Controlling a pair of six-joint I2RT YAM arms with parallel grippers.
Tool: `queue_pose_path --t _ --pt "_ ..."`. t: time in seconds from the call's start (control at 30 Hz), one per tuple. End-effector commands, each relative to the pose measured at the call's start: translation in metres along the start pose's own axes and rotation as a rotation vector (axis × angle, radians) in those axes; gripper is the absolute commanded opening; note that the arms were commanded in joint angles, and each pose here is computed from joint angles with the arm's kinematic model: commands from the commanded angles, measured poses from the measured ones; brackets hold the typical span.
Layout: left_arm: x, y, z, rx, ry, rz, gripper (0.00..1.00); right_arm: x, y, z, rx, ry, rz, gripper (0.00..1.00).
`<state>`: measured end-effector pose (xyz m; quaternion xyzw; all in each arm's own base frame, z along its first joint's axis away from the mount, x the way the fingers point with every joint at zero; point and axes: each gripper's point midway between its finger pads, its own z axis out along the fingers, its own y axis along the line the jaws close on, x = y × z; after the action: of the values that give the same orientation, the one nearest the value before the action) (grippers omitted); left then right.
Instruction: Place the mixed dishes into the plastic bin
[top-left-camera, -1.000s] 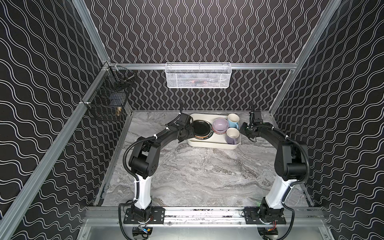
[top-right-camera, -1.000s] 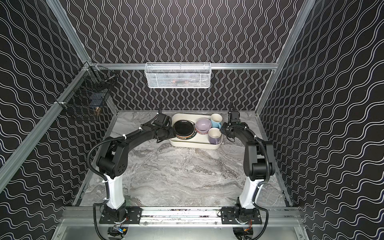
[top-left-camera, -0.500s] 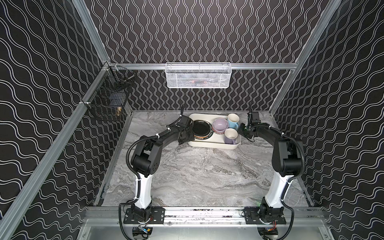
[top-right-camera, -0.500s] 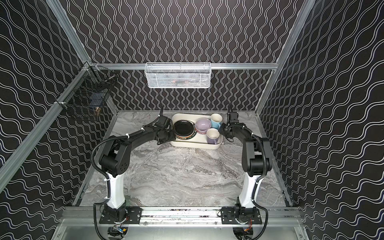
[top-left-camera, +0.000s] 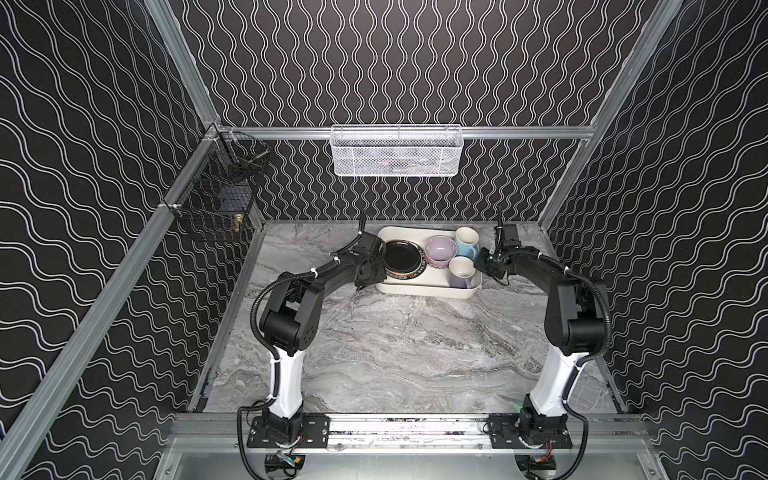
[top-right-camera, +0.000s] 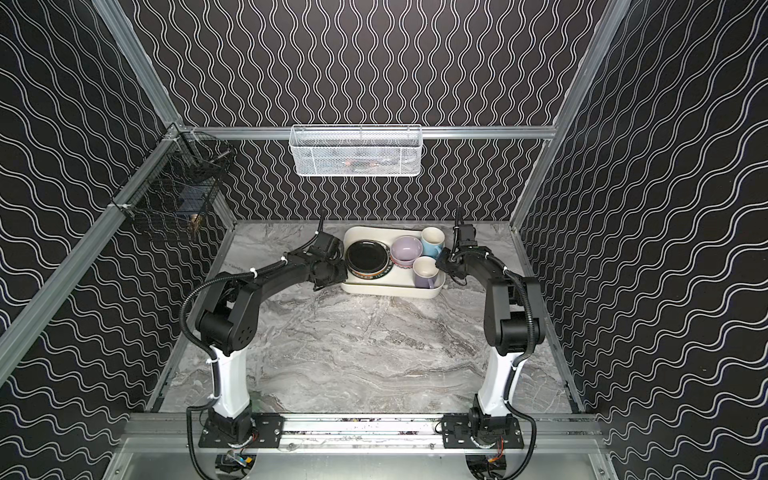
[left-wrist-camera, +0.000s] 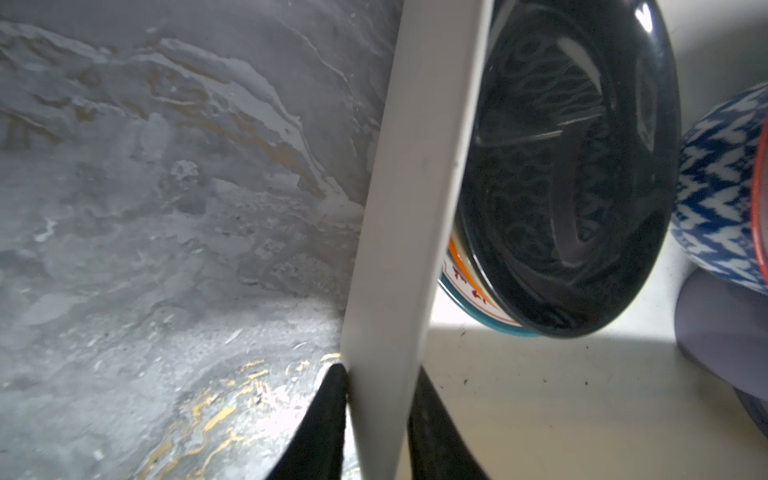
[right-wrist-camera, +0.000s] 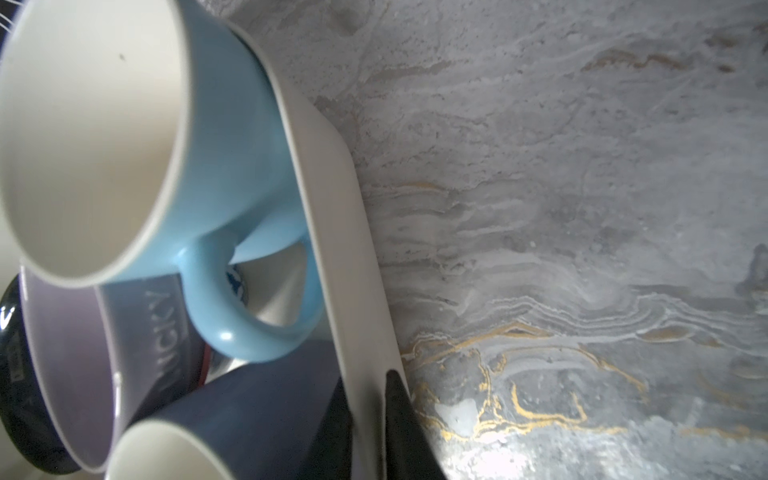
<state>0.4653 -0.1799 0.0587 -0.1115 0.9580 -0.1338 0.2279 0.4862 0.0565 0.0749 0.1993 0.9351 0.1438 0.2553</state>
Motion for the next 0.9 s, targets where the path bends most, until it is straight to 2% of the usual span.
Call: queue_pose_path --t 0.0,0.1,0.5,0.87 --pt "0.018 0.01 -0.001 -0.03 0.061 0.012 0.23 0.011 -0.011 -0.003 0.048 0.029 0.007 0.13" --pt "0.023 0.013 -0.002 -0.032 0.068 0.01 0.18 0.017 -0.011 -0.006 0.055 0.032 0.003 0.13" --pt "0.054 0.037 -0.028 -0.063 0.085 0.009 0.17 0.043 -0.014 -0.027 0.069 0.043 -0.023 0.12" --pt "0.106 0.069 -0.06 -0.088 0.121 -0.008 0.17 0.107 0.006 -0.049 0.066 0.087 -0.117 0.12"
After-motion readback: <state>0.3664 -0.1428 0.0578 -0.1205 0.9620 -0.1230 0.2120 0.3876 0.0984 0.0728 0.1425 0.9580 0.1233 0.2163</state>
